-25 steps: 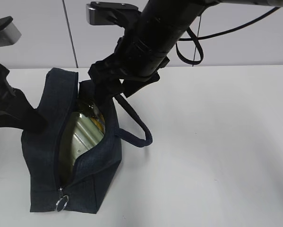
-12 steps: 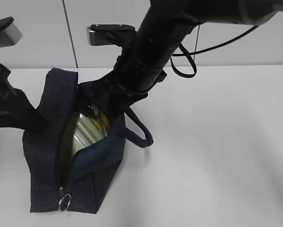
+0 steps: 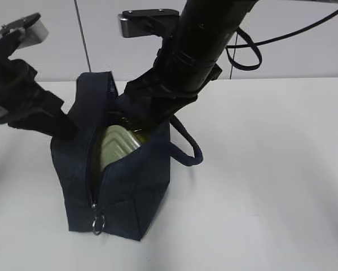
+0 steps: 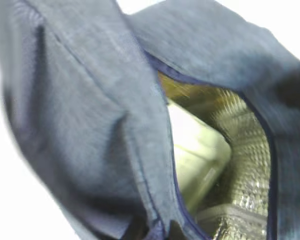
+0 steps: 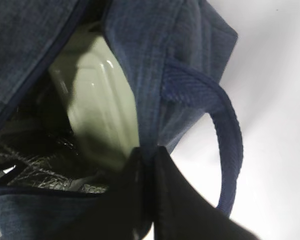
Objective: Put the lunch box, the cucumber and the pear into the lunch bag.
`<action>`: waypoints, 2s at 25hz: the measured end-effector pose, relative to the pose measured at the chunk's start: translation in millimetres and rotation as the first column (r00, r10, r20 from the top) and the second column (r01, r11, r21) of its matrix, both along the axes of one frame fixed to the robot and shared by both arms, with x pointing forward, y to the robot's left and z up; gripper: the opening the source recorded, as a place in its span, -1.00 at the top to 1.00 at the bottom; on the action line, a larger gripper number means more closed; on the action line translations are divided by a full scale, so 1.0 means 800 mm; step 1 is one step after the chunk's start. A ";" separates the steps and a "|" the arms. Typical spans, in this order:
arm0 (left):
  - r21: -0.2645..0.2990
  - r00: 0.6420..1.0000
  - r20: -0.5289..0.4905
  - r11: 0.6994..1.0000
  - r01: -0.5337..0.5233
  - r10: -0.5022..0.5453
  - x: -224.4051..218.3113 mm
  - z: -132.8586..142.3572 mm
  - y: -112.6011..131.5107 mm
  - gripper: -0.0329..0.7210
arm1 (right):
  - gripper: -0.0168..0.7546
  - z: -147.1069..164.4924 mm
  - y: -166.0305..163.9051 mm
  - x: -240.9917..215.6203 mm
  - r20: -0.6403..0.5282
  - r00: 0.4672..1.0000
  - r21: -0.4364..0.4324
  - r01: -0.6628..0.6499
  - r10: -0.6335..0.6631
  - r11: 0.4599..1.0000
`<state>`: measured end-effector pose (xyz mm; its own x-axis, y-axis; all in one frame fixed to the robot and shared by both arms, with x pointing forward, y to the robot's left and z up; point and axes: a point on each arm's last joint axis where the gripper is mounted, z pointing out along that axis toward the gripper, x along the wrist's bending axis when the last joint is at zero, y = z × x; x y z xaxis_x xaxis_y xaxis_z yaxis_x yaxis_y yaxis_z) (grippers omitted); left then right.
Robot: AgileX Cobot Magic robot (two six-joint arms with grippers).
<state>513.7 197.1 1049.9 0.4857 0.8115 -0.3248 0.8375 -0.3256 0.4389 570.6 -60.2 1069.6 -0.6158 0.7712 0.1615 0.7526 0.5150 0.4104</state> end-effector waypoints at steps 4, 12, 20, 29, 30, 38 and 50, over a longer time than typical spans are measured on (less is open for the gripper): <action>-0.007 1.000 0.004 1.000 0.000 0.000 0.023 0.007 -0.006 0.85 | 0.93 -0.002 -0.022 -0.002 -0.028 0.999 -0.002 0.044 -0.044 0.999; -0.014 0.998 -0.056 1.000 0.016 -0.016 0.032 -0.003 -0.011 0.85 | 0.93 -0.015 -0.038 -0.030 -0.039 0.998 0.062 0.059 -0.057 0.996; -0.014 0.997 -0.072 1.000 0.025 -0.026 0.030 -0.003 -0.011 0.11 | -0.49 -0.011 -0.039 -0.029 0.018 0.999 0.073 0.028 -0.029 0.997; -0.030 0.996 0.093 0.999 0.016 -0.013 0.010 0.044 -0.004 -0.21 | -0.60 0.027 -0.047 -0.036 0.155 0.987 0.115 0.024 -0.042 0.993; -0.035 0.991 0.134 0.999 0.011 -0.006 0.004 0.053 -0.002 -0.21 | -0.59 0.033 -0.049 -0.038 0.171 0.984 0.123 0.023 -0.044 0.992; -0.042 0.926 0.373 0.998 -0.055 0.067 -0.066 0.057 0.025 -0.19 | -0.58 0.034 -0.083 -0.091 0.267 0.957 0.206 0.059 -0.115 0.977; -0.046 0.847 0.520 0.994 -0.097 0.106 -0.132 0.037 0.048 -0.16 | -0.57 -0.046 -0.122 -0.226 0.402 0.913 0.321 -0.065 -0.073 0.945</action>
<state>408.2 235.3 1079.6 0.5025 0.8624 -0.0614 0.5120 -0.2396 0.8249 390.0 -158.1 1032.5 -0.6776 0.7224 0.1381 0.4874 0.3005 0.8198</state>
